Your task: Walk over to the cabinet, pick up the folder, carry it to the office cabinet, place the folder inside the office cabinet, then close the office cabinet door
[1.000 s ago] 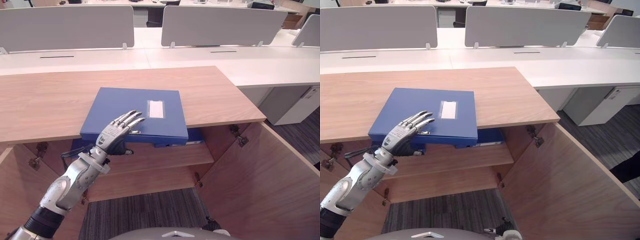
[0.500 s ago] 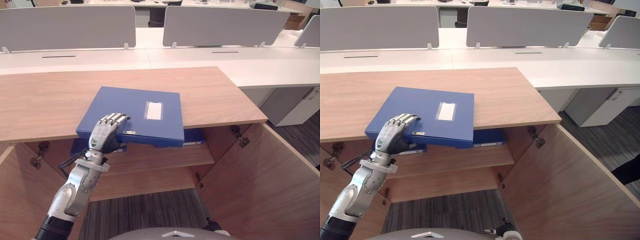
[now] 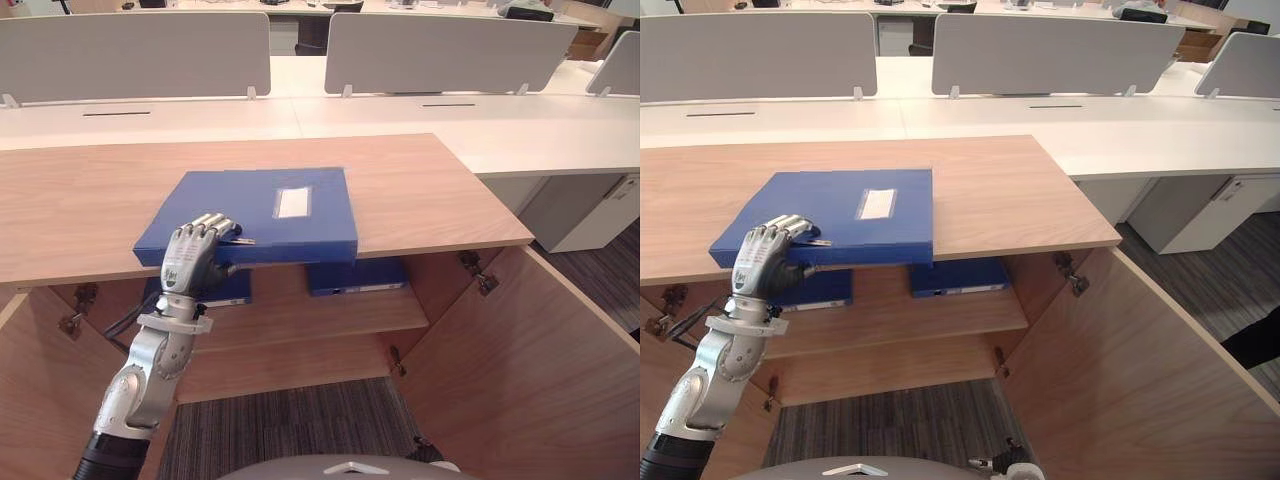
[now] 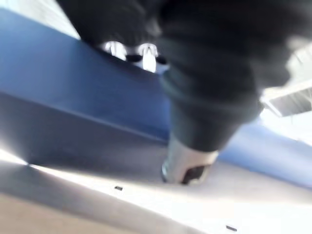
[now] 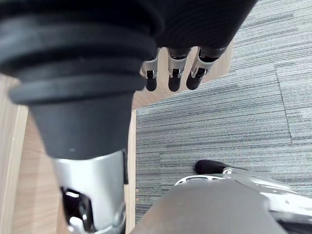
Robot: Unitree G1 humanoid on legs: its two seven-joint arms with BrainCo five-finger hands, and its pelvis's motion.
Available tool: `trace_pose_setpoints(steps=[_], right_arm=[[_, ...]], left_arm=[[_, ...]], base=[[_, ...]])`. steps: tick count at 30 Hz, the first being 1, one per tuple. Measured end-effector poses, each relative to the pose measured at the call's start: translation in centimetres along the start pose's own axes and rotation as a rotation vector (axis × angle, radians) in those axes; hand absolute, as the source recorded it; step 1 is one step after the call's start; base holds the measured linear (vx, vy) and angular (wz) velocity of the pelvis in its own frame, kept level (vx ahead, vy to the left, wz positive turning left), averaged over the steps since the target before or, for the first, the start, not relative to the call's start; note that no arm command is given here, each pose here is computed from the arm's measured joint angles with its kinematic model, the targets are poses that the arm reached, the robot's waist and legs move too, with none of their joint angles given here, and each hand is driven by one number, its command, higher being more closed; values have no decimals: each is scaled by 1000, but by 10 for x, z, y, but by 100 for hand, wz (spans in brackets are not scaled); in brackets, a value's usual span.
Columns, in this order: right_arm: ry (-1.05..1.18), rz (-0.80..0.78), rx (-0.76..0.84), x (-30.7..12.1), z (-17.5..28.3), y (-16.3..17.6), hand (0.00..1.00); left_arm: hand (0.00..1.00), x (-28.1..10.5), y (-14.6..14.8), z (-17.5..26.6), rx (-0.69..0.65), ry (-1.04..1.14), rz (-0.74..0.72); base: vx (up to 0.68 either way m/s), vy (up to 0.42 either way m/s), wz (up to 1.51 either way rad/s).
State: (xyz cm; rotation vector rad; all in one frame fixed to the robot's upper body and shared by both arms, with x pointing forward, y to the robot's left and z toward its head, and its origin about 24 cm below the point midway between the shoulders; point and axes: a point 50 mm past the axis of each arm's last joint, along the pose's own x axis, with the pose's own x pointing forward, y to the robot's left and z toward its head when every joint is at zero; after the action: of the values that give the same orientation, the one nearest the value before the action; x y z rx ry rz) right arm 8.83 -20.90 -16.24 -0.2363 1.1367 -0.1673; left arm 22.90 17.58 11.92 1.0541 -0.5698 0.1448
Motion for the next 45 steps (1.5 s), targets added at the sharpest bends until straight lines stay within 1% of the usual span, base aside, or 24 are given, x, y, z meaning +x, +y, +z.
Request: trace_pose_setpoints(steps=[4,7,10,12,15,17,21,27,30,34,40,45], right_arm=[[9,-15,41,-1,-4,0,0],[-40,-41,76,-4,2,0,0],[-104,-60,169,-8,11,1,0],[-175,-77,212,-12,25,4,0],[-315,-94,325,-26,47,8,0],[-397,-104,367,-35,61,7,0],[-637,-177,444,-63,98,-14,0],[-956,-287,522,-111,139,-45,0],[-1116,-324,551,-138,156,-56,0],[-1295,-342,573,-170,172,-65,0],[-1545,-281,595,-208,200,-62,0],[-1677,-217,608,-225,224,-56,0]], left_arm=[[100,5,13,14,-187,26,141],[100,6,22,24,-318,34,238],[100,5,29,28,-410,59,323],[100,2,39,29,-457,71,400],[100,-5,51,31,-533,103,507],[100,-11,57,29,-548,128,566],[100,-22,67,29,-590,172,679],[100,-29,76,35,-664,165,750],[100,-30,80,39,-741,142,787],[100,-29,78,44,-856,113,791],[100,-25,72,52,-993,70,724],[100,-21,65,55,-1063,40,656]], base=[[3,-3,-5],[1,5,-18],[1,1,-16],[-10,0,-23],[-4,-10,-8],[0,-8,-7],[2,1,-11],[1,-7,-6],[-3,-10,-7],[-16,-11,-5],[-5,-3,-1],[0,0,0]])
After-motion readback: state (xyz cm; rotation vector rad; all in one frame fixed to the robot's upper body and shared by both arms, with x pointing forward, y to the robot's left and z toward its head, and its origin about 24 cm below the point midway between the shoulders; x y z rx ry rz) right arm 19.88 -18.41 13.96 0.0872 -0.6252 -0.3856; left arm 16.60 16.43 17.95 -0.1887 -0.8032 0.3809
